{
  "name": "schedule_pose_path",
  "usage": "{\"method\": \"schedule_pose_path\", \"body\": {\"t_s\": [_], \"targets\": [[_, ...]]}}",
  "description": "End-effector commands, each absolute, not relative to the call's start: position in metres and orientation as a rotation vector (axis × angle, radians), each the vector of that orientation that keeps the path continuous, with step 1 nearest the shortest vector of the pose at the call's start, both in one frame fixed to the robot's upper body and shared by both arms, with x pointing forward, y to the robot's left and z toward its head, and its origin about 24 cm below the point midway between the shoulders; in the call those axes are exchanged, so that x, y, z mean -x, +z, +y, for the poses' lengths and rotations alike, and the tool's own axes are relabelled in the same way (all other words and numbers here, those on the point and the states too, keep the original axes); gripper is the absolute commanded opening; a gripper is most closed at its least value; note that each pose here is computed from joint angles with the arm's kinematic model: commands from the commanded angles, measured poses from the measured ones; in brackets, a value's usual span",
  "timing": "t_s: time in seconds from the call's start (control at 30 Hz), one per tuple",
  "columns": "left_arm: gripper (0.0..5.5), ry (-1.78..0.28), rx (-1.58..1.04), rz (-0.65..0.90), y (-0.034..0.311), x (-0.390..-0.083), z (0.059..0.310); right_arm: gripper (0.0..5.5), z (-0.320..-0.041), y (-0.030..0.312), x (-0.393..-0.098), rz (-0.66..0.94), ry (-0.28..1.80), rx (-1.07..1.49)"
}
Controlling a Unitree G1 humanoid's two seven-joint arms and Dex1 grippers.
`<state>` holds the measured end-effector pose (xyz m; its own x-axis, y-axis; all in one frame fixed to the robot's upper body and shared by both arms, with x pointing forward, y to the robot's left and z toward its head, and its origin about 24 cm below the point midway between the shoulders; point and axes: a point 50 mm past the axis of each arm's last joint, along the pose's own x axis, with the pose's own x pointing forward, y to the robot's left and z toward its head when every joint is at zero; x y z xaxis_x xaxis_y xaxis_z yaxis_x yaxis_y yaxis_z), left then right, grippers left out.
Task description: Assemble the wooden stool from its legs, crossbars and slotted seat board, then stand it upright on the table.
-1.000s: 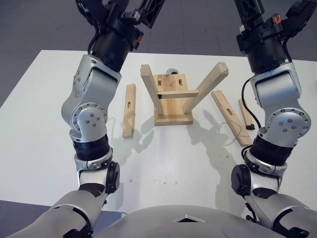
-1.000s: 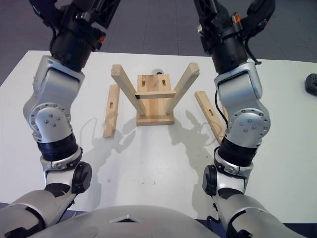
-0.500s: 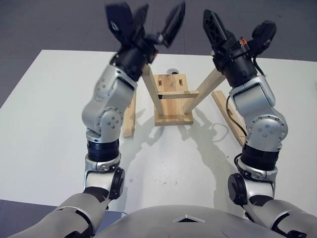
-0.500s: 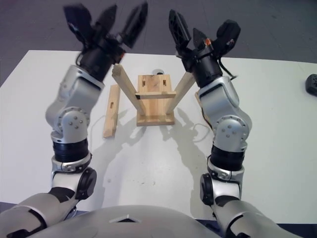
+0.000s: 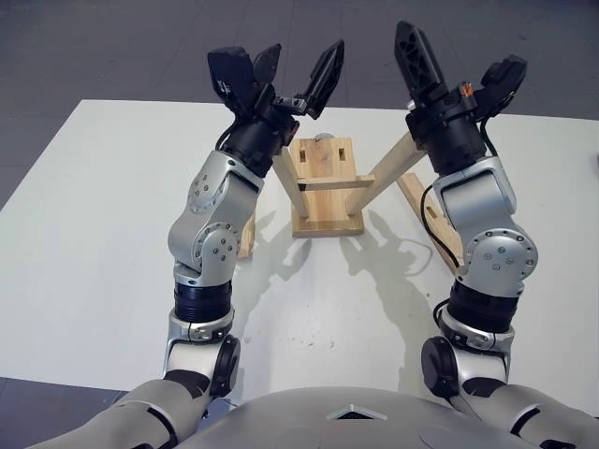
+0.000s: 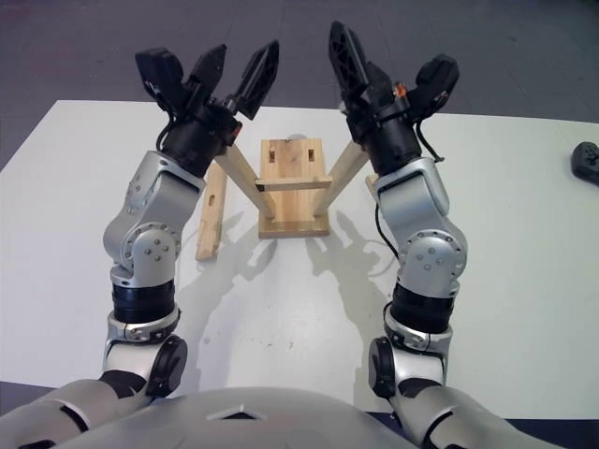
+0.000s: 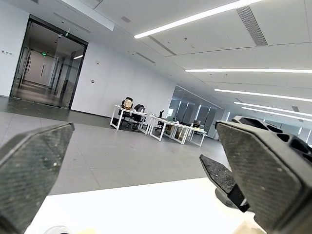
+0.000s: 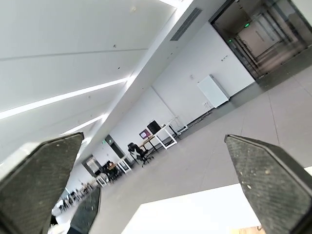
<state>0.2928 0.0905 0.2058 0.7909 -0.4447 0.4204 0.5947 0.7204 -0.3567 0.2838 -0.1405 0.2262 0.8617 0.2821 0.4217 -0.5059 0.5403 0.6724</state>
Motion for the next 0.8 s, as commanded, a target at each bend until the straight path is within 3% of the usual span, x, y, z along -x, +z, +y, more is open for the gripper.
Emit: {"method": "schedule_pose_path", "body": {"t_s": [0.03, 0.13, 0.23, 0.37, 0.5, 0.57, 0.7, 0.8], "targets": [[5.40, -0.520, 0.577, -0.339, 0.224, -0.298, 0.108, 5.38, -0.151, 0.258, -0.281, -0.399, 0.482, -0.911], [5.40, -0.474, 0.652, -0.504, 0.263, -0.294, 0.133, 5.38, -0.176, 0.257, -0.288, -0.427, 0.349, -0.861], [5.40, -0.355, 0.645, -0.517, 0.261, -0.293, 0.160, 5.38, -0.207, 0.231, -0.295, -0.367, 0.161, -0.778], [5.40, -0.051, 0.439, -0.254, 0.195, -0.292, 0.190, 5.38, -0.237, 0.187, -0.301, -0.232, -0.030, -0.591], [5.40, 0.064, 0.139, -0.040, 0.138, -0.270, 0.193, 5.38, -0.256, 0.163, -0.309, -0.188, -0.177, -0.417], [5.40, 0.094, 0.126, 0.016, 0.122, -0.266, 0.191, 5.38, -0.265, 0.156, -0.312, -0.192, -0.269, -0.360], [5.40, 0.055, 0.132, -0.002, 0.124, -0.271, 0.174, 5.38, -0.253, 0.139, -0.317, -0.154, -0.355, -0.289], [5.40, 0.016, 0.154, -0.026, 0.132, -0.275, 0.161, 5.38, -0.190, 0.128, -0.311, -0.062, -0.044, -0.289]]}}
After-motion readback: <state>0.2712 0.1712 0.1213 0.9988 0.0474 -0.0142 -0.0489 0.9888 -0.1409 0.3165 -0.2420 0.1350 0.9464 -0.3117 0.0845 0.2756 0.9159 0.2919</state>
